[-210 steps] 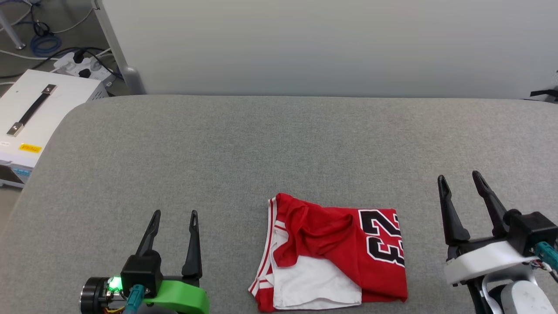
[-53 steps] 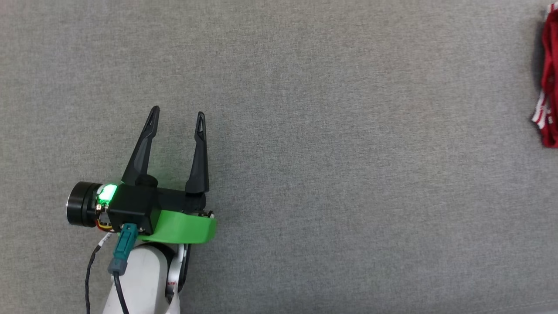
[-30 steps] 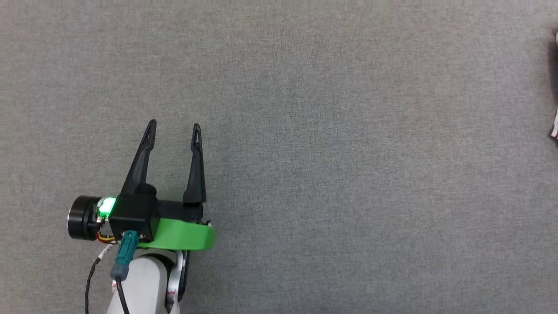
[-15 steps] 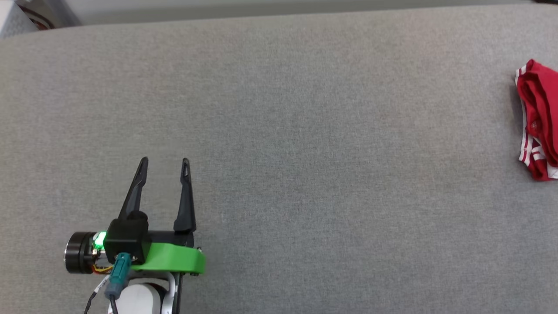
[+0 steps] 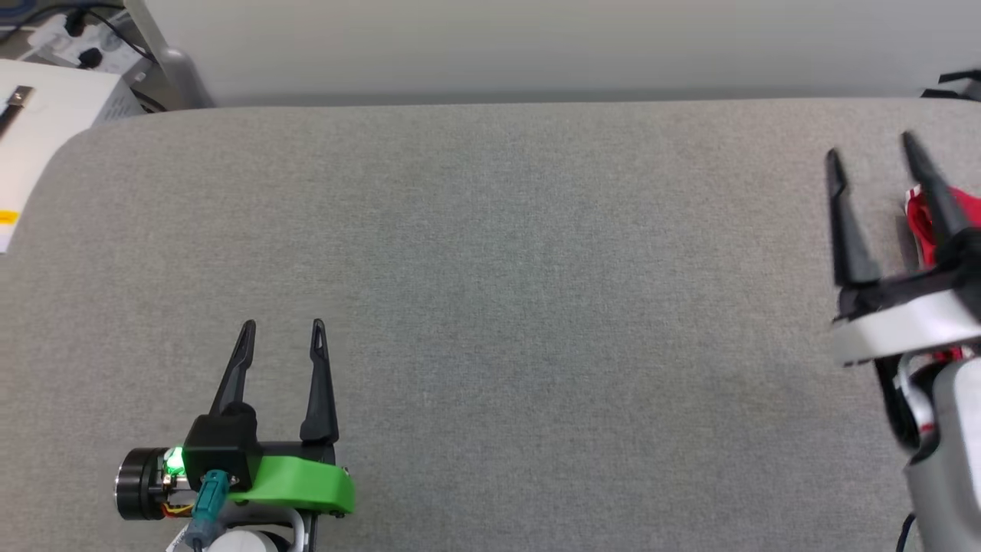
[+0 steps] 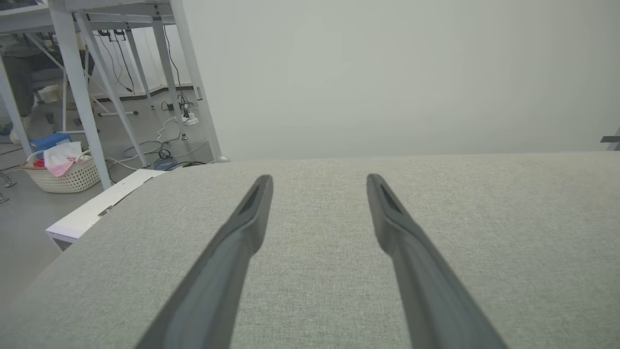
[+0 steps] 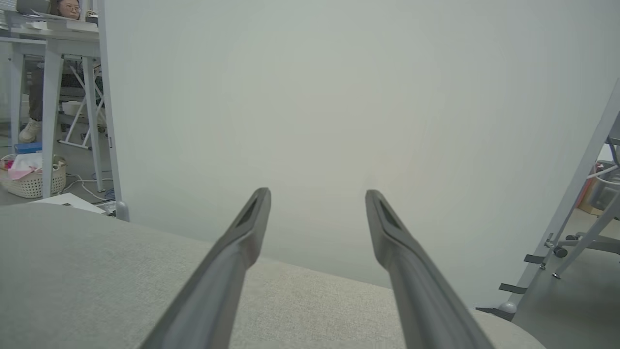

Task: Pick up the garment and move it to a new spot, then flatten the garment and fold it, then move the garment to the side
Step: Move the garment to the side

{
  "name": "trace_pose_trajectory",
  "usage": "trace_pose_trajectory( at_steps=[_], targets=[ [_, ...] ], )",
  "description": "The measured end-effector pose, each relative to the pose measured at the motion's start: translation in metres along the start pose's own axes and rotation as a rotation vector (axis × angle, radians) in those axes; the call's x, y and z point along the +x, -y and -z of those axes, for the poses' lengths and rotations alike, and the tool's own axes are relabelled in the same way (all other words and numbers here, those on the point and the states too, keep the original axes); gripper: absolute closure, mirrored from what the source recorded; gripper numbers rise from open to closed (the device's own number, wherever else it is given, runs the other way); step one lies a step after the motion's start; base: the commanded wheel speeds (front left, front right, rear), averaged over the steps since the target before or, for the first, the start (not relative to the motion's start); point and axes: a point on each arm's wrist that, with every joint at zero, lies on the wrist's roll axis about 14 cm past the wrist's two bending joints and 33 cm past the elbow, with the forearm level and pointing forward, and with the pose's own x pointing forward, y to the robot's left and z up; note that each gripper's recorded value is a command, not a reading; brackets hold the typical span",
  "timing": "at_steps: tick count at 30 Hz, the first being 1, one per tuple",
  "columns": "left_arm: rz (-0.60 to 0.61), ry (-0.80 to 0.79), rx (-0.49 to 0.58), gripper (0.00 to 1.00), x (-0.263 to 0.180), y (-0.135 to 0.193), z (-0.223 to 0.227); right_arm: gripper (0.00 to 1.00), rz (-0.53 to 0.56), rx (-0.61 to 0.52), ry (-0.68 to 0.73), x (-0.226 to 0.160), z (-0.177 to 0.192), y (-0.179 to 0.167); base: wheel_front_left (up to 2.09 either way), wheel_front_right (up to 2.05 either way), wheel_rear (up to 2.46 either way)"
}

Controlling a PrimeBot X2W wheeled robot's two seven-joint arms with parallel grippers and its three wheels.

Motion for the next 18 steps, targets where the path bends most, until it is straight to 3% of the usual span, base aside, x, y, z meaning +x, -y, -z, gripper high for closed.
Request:
trace_pose_trajectory(
  at_steps=[9, 18],
  targets=[
    [-0.034, 0.008, -0.003, 0.00, -0.020, -0.011, -0.007, 0.00, -0.008, 0.109, -0.094, -0.043, 0.024, -0.034, 0.00, 0.00, 0.00],
    [-0.040, 0.010, -0.010, 0.00, -0.036, -0.015, -0.010, 0.00, 0.038, 0.164, -0.168, -0.083, 0.038, -0.041, 0.00, 0.00, 0.00]
  ],
)
